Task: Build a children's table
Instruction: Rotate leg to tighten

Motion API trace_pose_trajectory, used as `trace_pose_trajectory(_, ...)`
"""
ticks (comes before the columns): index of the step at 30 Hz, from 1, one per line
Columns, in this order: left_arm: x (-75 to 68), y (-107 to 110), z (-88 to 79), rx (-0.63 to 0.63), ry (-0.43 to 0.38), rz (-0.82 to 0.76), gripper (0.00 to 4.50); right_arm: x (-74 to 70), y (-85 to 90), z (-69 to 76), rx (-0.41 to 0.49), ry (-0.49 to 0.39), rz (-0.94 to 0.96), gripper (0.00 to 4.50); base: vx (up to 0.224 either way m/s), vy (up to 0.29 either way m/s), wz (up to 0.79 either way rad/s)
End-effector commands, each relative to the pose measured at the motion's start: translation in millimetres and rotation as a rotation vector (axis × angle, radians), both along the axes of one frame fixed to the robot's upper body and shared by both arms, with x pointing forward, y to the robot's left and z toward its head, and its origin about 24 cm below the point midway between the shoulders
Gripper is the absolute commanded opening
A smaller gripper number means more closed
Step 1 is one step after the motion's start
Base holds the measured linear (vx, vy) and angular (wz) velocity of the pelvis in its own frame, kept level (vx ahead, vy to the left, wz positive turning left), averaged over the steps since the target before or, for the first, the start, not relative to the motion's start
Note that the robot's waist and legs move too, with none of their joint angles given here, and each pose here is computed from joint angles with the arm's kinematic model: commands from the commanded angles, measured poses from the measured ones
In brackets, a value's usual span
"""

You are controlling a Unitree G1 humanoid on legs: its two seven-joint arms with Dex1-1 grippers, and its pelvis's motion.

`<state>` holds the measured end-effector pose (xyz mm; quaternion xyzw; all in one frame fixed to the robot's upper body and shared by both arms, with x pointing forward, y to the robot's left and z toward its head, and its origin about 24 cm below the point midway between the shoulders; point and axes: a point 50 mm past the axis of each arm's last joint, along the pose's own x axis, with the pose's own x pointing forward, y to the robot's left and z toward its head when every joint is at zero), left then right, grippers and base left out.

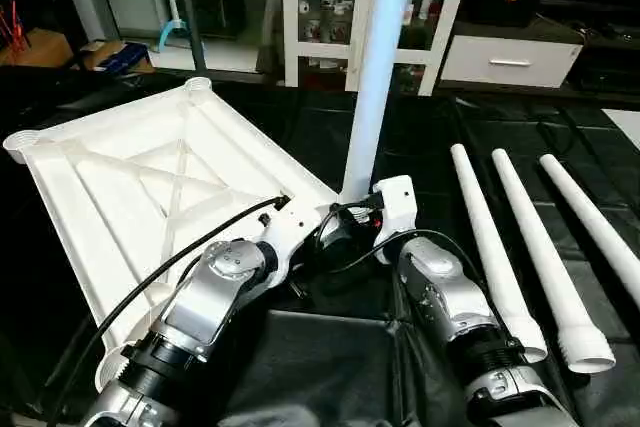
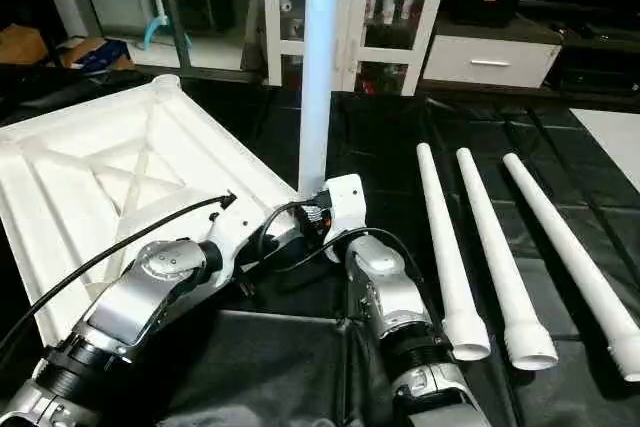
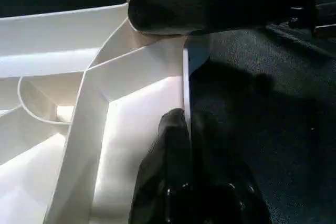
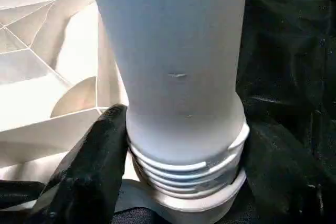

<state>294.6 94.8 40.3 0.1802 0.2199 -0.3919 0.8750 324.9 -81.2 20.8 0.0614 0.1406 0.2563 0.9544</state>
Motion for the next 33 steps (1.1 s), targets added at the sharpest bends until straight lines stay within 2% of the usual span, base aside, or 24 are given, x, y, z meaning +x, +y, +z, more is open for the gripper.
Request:
trace_pose_trajectory(1,-6.0,-2.6,-7.8,0.006,0.026,-0.033,0.00,-4.4,9.1,2.7,0.061,-0.002,0.099,3.14,0.000,0.000,0.00)
trace_pose_trajectory(2,-7.3,-0.7,-8.5,0.005,0.028,-0.041,0.00,-3.7,6.9,6.1,0.078,-0.018,0.111,3.49,0.000,0.000,0.00)
trace_pose_trajectory(5,-13.7,3.8,-9.0,-0.002,0.030,-0.087,0.00,-2.3,-2.8,14.9,0.110,-0.053,0.146,3.59,0.000,0.000,0.00)
trace_pose_trajectory(9,-22.9,7.9,-8.0,-0.009,0.023,-0.168,0.00,-4.2,-12.6,22.8,0.116,-0.079,0.227,3.96,0.026,-0.010,0.01)
trace_pose_trajectory(12,-39.3,14.2,-7.1,-0.026,0.037,-0.276,0.00,-13.8,-26.4,31.1,0.099,-0.086,0.407,4.20,0.064,-0.025,0.05)
trace_pose_trajectory(13,-48.8,18.6,-6.8,-0.021,0.053,-0.328,0.00,-22.1,-35.5,33.5,0.067,-0.078,0.518,4.20,0.079,-0.019,0.05)
trace_pose_trajectory(14,-52.3,20.9,-6.9,-0.011,0.056,-0.346,0.00,-25.6,-40.7,33.8,0.045,-0.076,0.553,4.39,0.084,-0.008,0.04)
trace_pose_trajectory(16,-54.3,22.4,-6.8,-0.006,0.055,-0.357,0.00,-27.8,-44.4,33.9,0.029,-0.076,0.574,4.46,0.074,-0.003,0.04)
trace_pose_trajectory(20,-61.2,25.7,-5.0,-0.022,0.060,-0.405,0.00,-45.2,-63.4,33.3,-0.002,-0.029,0.696,4.46,0.000,0.000,0.00)
trace_pose_trajectory(22,-61.2,25.7,-5.0,-0.022,0.060,-0.405,0.00,-45.2,-63.4,33.3,-0.002,-0.029,0.696,4.46,0.000,0.000,0.00)
trace_pose_trajectory(24,-64.8,25.6,-1.2,-0.036,0.064,-0.453,0.00,-54.4,-69.7,33.2,-0.008,-0.007,0.738,4.46,0.000,0.000,0.00)
trace_pose_trajectory(33,-67.5,25.2,0.2,-0.026,0.074,-0.514,0.00,-57.7,-69.1,31.1,-0.025,0.004,0.767,4.46,0.000,0.000,0.00)
